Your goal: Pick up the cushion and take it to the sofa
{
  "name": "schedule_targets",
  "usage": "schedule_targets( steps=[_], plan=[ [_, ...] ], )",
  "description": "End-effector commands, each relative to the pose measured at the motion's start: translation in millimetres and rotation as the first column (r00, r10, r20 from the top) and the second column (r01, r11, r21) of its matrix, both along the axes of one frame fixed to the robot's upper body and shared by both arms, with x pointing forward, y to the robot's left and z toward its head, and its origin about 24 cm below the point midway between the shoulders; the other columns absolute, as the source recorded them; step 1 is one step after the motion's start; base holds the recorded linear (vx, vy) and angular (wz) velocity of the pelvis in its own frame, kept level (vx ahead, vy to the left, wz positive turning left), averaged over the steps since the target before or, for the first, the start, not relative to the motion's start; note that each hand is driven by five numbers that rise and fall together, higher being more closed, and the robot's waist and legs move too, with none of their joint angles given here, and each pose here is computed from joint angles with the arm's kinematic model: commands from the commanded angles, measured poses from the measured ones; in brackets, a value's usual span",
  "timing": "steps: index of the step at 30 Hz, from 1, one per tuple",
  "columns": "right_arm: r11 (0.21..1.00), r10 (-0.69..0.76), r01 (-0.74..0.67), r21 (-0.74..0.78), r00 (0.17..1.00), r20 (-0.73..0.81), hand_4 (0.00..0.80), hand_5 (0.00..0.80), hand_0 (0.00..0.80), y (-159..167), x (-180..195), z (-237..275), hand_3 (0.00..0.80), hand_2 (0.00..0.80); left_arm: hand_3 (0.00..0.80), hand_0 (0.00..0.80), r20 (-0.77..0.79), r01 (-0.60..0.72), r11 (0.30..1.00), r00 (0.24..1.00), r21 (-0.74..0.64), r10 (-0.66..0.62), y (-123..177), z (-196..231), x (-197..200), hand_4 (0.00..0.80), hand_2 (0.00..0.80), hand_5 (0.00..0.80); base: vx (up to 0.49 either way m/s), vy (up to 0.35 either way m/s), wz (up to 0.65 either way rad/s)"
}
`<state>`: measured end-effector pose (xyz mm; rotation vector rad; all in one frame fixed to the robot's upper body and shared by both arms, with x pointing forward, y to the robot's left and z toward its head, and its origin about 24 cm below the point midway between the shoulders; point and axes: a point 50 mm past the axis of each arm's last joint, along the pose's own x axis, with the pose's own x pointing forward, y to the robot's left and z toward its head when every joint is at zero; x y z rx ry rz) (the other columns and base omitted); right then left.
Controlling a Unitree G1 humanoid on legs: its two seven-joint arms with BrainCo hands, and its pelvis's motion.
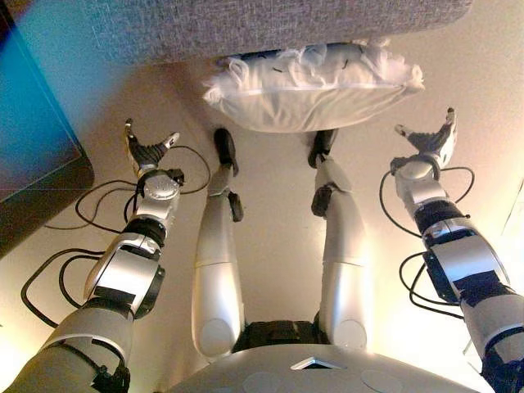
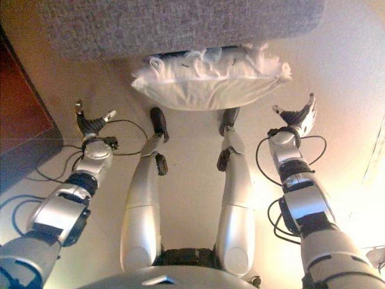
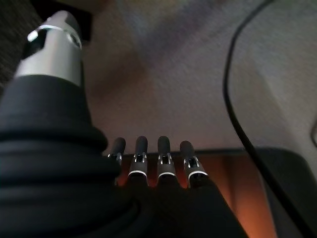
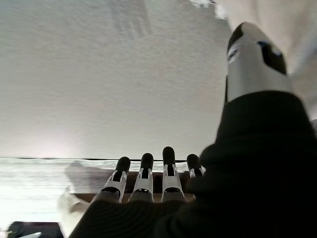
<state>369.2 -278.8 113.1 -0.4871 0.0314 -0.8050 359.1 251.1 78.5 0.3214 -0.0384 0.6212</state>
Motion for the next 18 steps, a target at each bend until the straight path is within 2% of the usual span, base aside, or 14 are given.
schedule_targets(
  steps=[1, 5, 7, 12, 17, 18],
  plan=[
    [0.998, 0.026, -0.021, -0.062, 0.996, 0.086, 0.000, 0.000, 0.000, -19, -2, 26, 0.000, 0.000, 0.000, 0.000, 0.066, 0.043, 0.998, 0.997, 0.041, -0.046, 8, 19, 3, 0.000, 0.000, 0.000, -0.101, 0.020, -0.04],
    [0.990, 0.111, -0.093, -0.102, 0.977, 0.183, 0.000, 0.000, 0.000, -19, 8, 68, 0.000, 0.000, 0.000, 0.000, 0.119, 0.129, 0.988, 0.983, 0.089, -0.139, 6, 51, 15, 0.000, 0.000, 0.000, -0.061, 0.028, -0.10],
    [0.975, 0.197, -0.167, -0.149, 0.955, 0.223, 0.000, 0.000, 0.000, -14, 14, 91, 0.000, 0.000, 0.000, 0.000, 0.133, 0.186, 0.975, 0.970, 0.123, -0.202, 5, 66, 21, 0.000, 0.000, 0.000, -0.015, 0.050, -0.08],
    [0.928, 0.347, -0.290, -0.234, 0.901, 0.261, 0.000, 0.000, 0.000, -5, 20, 135, 0.000, 0.000, 0.000, 0.000, 0.151, 0.272, 0.938, 0.940, 0.214, -0.307, 6, 107, 30, 0.000, 0.000, 0.000, -0.004, 0.040, -0.05],
    [0.887, 0.442, -0.367, -0.280, 0.851, 0.283, 0.000, 0.000, 0.000, 2, 21, 163, 0.000, 0.000, 0.000, 0.000, 0.153, 0.391, 0.873, 0.882, 0.291, -0.446, -4, 145, 37, 0.000, 0.000, 0.000, 0.000, 0.000, 0.00],
    [0.868, 0.480, -0.402, -0.292, 0.829, 0.286, 0.000, 0.000, 0.000, 7, 22, 171, 0.000, 0.000, 0.000, 0.000, 0.146, 0.429, 0.836, 0.855, 0.343, -0.498, -11, 156, 38, 0.000, 0.000, 0.000, 0.016, 0.035, 0.00]
  ],
)
